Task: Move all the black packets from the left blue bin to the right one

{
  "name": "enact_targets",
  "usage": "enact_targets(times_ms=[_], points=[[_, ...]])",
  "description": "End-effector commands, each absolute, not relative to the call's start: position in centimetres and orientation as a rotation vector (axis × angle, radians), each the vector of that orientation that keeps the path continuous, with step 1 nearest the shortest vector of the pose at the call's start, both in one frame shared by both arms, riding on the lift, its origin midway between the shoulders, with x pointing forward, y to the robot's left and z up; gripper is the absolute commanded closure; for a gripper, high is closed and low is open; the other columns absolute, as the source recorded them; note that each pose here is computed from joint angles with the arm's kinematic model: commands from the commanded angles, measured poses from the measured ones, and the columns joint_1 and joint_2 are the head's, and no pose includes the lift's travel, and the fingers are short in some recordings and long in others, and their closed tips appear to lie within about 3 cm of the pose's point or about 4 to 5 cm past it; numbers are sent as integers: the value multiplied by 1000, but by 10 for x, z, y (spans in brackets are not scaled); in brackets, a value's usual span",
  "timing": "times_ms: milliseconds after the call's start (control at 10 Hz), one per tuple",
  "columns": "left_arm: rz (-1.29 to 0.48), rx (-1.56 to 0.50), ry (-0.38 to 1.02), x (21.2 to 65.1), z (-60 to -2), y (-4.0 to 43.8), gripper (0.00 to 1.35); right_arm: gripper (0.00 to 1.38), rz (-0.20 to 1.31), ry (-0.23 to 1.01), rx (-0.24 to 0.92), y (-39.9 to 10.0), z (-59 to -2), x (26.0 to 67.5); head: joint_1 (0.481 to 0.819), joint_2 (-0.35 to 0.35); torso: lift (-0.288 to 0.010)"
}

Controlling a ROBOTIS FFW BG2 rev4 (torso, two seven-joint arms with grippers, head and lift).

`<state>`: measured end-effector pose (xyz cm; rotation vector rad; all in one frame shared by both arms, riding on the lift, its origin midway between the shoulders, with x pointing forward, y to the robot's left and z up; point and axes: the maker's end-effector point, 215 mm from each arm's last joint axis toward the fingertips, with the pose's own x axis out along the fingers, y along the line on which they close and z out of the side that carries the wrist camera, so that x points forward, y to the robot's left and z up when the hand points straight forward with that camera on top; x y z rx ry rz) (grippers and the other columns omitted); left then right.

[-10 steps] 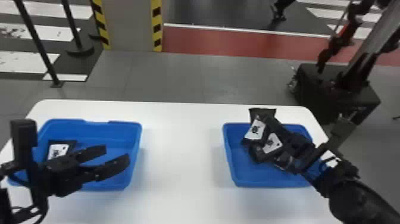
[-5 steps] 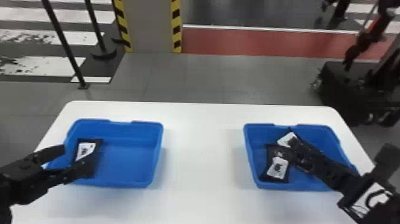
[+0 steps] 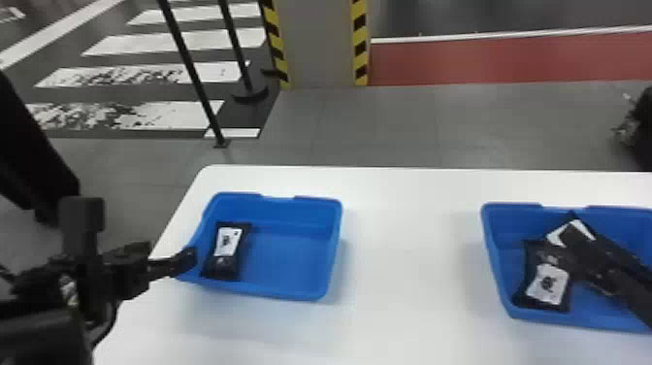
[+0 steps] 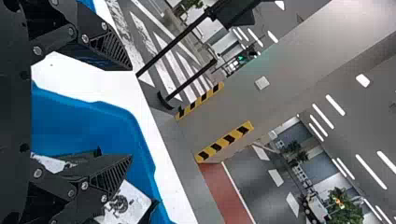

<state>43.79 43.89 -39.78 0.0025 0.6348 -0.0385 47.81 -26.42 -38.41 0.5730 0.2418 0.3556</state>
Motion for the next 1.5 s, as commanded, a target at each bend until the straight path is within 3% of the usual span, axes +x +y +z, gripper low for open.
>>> enact_targets(times_ms=[0, 200, 400, 1000, 1400], points=[[-69, -17, 670, 461, -423, 431, 153, 395, 345, 105, 484, -271, -341, 475, 695, 208, -110], [-138, -19, 671, 481, -435, 406, 170, 395, 325, -10, 322, -272, -299, 464, 695, 185, -110], [-182, -31, 665, 490, -444, 385, 170, 398, 268, 11, 257, -281, -320, 455, 695, 155, -110], [-134, 54, 737, 503, -454, 370, 170, 400, 296, 45, 324, -268, -337, 451, 695, 118, -110], [-47, 63, 823, 489, -483, 397, 173, 400, 312, 74, 355, -263, -348, 448, 695, 139, -110]])
